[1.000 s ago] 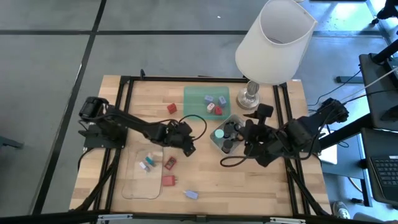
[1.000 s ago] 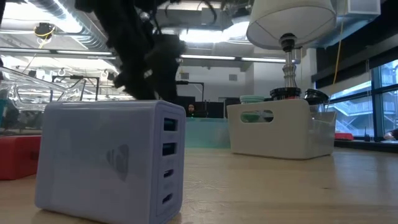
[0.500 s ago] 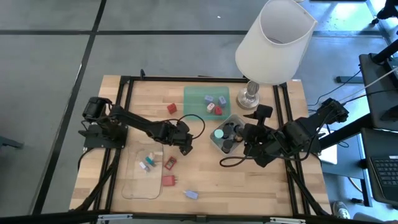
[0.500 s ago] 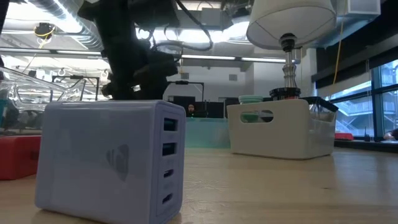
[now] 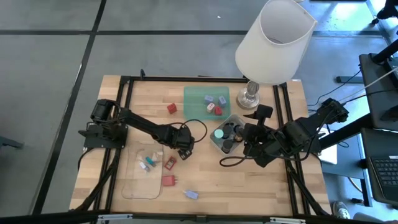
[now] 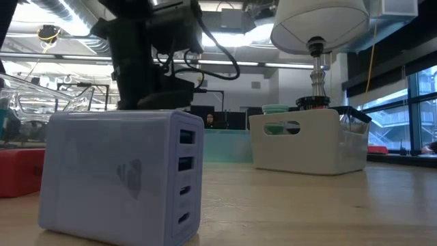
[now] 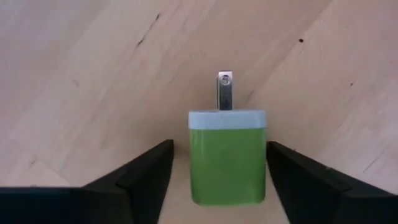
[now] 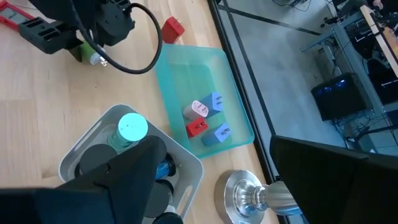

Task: Pick & Place Office items
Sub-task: Put the green charger adapter into the green bin

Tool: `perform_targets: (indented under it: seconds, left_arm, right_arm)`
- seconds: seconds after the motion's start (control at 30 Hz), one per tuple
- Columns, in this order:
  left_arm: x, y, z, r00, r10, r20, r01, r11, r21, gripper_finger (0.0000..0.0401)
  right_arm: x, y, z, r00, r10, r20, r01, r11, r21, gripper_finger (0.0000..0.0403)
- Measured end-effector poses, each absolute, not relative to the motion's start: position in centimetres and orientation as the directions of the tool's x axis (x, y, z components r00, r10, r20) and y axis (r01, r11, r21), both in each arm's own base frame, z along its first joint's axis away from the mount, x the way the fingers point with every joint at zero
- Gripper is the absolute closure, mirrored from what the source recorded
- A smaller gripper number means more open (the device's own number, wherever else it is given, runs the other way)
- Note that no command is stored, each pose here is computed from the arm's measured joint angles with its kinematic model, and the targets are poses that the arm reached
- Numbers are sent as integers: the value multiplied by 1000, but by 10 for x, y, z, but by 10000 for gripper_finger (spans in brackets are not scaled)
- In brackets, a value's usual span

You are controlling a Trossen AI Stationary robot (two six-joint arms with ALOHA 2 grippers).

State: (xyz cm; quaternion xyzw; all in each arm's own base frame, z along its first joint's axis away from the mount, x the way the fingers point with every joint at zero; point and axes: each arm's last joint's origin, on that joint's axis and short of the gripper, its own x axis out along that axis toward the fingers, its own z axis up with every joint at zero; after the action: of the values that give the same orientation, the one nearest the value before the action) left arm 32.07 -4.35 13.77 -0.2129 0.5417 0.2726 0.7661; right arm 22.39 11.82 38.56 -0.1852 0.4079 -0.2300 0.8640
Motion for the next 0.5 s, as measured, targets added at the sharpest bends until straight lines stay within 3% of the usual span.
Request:
perform_targets:
  seconds: [0.2, 0.33, 0.5]
  left_arm:
    - [329, -43, 147, 299, 191, -935, -581, 814, -20, 255]
    - [341, -35, 171, 369, 203, -907, -520, 854, -20, 257]
    - [355, -2, 213, 461, 392, -796, -547, 832, 92, 257]
  right_arm:
    - [224, 118, 386, 562, -549, -619, 247, 825, -508, 92]
    - [224, 118, 386, 562, -549, -619, 247, 825, -508, 92]
    - [224, 118, 386, 562, -550, -617, 249, 824, -509, 92]
